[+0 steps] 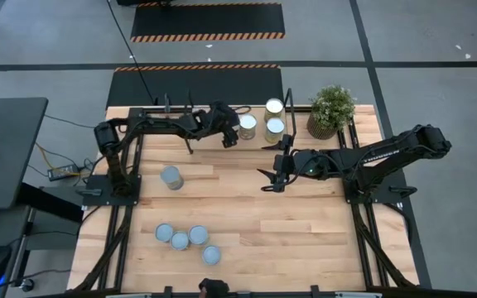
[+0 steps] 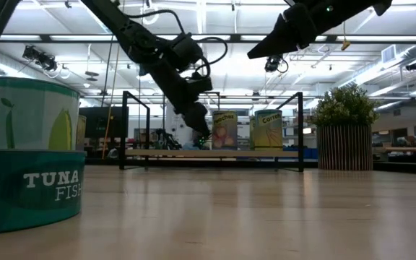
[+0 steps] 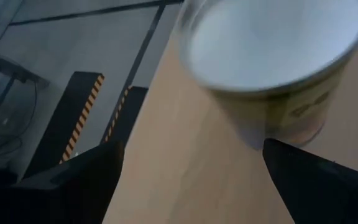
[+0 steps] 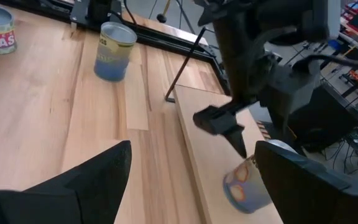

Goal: Pick and place cans onto a shelf
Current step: Put the canned peaches on the shelf

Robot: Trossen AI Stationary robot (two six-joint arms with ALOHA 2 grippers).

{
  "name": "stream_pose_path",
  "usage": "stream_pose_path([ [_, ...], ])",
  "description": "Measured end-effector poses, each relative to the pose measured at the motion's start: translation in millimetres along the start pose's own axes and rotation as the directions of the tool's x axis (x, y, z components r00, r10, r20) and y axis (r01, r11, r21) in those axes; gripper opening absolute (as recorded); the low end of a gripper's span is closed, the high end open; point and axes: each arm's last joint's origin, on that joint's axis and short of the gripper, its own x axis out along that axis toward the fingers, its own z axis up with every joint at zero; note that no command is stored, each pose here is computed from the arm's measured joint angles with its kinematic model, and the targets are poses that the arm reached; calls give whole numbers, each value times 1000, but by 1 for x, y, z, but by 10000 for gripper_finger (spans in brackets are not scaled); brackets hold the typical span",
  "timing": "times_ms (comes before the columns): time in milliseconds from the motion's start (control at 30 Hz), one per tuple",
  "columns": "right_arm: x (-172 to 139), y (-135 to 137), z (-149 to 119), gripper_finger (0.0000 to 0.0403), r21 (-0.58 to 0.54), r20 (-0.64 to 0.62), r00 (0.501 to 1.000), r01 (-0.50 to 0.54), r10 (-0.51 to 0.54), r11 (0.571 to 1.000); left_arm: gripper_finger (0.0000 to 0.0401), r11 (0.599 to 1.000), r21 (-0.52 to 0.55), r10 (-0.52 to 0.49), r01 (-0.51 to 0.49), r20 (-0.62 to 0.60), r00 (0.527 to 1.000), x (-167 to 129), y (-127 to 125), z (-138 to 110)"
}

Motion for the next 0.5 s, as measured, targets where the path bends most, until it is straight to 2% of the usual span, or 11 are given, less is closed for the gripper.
stream_pose_path([
  [333, 0, 0, 0, 348, -1, -4, 1000, 1, -1, 1000, 389, 1000, 13, -18, 17, 19, 1000, 0, -12, 4],
  [500, 0, 0, 0, 348, 2, -4, 1000, 1, -1, 1000, 389, 999, -5, 38, -38, 11, 999, 1, -8, 4],
])
